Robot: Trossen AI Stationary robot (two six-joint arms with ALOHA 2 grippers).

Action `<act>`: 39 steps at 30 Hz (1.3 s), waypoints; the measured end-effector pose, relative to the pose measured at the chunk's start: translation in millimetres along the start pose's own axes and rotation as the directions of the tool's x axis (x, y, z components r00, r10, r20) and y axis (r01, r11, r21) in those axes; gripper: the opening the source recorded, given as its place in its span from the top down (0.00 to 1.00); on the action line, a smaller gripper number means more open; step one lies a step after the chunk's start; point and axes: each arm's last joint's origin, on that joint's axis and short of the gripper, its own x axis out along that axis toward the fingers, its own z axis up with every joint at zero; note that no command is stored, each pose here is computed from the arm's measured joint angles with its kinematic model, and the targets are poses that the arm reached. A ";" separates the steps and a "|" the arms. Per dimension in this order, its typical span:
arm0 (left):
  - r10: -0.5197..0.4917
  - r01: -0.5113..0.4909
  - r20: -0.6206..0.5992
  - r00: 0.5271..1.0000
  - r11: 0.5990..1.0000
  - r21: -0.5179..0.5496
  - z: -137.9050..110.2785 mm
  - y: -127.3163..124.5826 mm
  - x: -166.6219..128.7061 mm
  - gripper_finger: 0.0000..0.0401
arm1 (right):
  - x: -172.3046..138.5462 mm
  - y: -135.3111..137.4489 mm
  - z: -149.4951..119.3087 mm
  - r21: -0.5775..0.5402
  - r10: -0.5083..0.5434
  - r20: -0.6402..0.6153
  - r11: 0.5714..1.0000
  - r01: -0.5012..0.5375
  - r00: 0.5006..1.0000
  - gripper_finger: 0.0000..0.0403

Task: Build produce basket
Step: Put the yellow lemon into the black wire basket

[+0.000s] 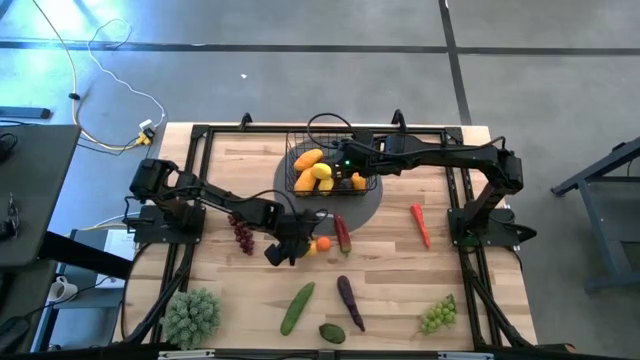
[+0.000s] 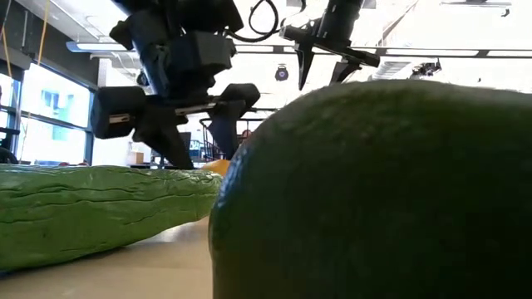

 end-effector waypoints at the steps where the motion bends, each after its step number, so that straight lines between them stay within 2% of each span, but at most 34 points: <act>1: 0.007 -0.007 0.013 1.000 1.000 0.012 1.8 0.3 -0.2 0.37 | 0.0 0.0 0.0 0.000 0.000 0.000 1.000 0.000 1.000 0.36; 5: 0.012 -0.014 0.033 0.999 0.999 0.052 4.8 -0.4 -0.3 0.37 | 0.1 -0.3 -0.2 -0.004 -0.003 -0.002 1.000 0.003 1.000 0.36; 13: 0.040 -0.043 0.064 0.997 0.998 0.043 6.9 3.2 2.2 0.37 | 0.2 -0.7 -0.5 -0.012 -0.008 -0.004 1.000 0.008 1.000 0.36; 18: 0.006 -0.006 0.019 1.000 1.000 0.003 0.6 0.4 15.2 0.37 | 0.3 -1.1 -1.1 -0.015 -0.013 -0.008 1.000 0.013 1.000 0.36; 22: 0.025 -0.025 -0.003 1.000 1.000 -0.007 -0.8 0.6 23.4 0.37 | 0.0 -0.6 -2.0 -0.018 -0.012 -0.010 1.000 0.011 1.000 0.36; 29: 0.014 -0.015 -0.016 1.000 0.996 -0.083 -2.3 -0.9 24.6 0.38 | -0.3 -0.6 -3.2 -0.043 -0.013 -0.017 0.999 0.012 1.000 0.36; 39: 0.026 -0.027 -0.004 1.000 0.973 -0.230 -0.6 1.4 13.8 0.49 | -1.8 -1.3 -2.9 -0.101 -0.011 -0.016 0.995 0.009 1.000 0.36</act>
